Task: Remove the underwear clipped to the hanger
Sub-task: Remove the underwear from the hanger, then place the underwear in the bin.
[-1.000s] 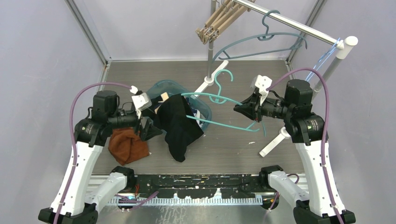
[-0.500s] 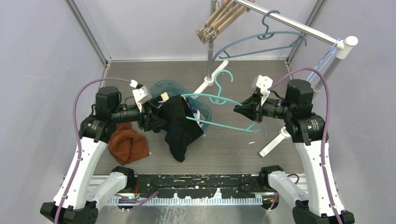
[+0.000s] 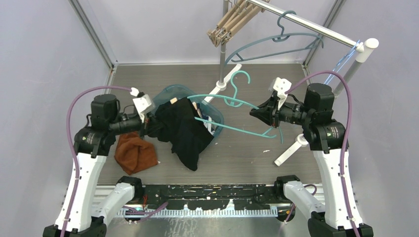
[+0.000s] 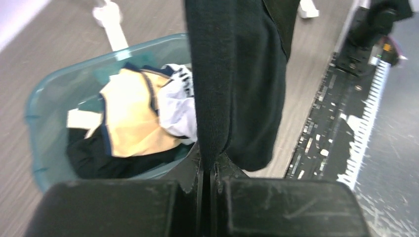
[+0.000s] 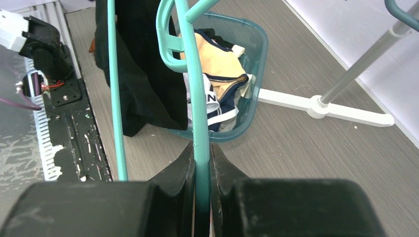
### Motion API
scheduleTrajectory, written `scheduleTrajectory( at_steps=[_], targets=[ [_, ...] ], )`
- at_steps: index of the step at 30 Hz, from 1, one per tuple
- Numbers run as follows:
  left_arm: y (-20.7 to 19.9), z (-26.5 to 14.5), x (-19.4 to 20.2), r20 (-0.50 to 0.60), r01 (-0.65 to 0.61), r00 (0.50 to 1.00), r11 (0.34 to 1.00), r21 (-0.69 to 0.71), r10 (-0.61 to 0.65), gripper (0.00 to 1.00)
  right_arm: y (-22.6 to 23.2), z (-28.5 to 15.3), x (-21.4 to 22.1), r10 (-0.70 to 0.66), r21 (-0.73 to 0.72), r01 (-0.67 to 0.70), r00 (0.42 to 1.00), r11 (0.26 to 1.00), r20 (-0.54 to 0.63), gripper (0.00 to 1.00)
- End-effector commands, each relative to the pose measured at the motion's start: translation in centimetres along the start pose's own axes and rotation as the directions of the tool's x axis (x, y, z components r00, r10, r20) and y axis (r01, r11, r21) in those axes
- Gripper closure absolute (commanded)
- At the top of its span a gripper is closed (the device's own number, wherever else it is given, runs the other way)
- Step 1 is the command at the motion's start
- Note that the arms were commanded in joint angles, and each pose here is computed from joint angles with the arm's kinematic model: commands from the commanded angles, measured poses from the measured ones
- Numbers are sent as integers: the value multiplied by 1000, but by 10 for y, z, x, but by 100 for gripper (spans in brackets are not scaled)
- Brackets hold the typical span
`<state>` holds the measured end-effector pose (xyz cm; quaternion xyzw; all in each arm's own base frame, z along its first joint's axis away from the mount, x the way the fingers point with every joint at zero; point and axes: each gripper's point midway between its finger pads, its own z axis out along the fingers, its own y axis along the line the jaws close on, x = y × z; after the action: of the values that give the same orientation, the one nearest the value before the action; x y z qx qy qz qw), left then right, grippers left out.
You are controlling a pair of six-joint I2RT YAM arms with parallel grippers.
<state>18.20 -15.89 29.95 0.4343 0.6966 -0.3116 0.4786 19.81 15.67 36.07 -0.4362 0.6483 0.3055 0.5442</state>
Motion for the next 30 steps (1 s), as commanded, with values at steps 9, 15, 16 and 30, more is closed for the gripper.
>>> scheduleTrajectory(
  at_steps=[9, 15, 16, 30],
  targets=[
    [74, -78, -45, -57, -84, 996, 827, -555, 63, 100, -19, -10, -13, -58, 118, 57, 998, 991, 13, 99],
    [79, -104, -94, 45, -47, 994, 757, -651, 100, 100, -23, -10, -11, -57, 135, 56, 998, 989, 6, 99],
    [81, -107, -102, 64, -36, 992, 748, -662, 104, 100, -22, -10, -10, -57, 135, 56, 998, 989, 6, 99],
    [114, -83, -191, 288, 124, 956, 814, -567, 55, 100, 24, -12, -5, -130, -82, 133, 991, 988, 41, 99]
  ],
)
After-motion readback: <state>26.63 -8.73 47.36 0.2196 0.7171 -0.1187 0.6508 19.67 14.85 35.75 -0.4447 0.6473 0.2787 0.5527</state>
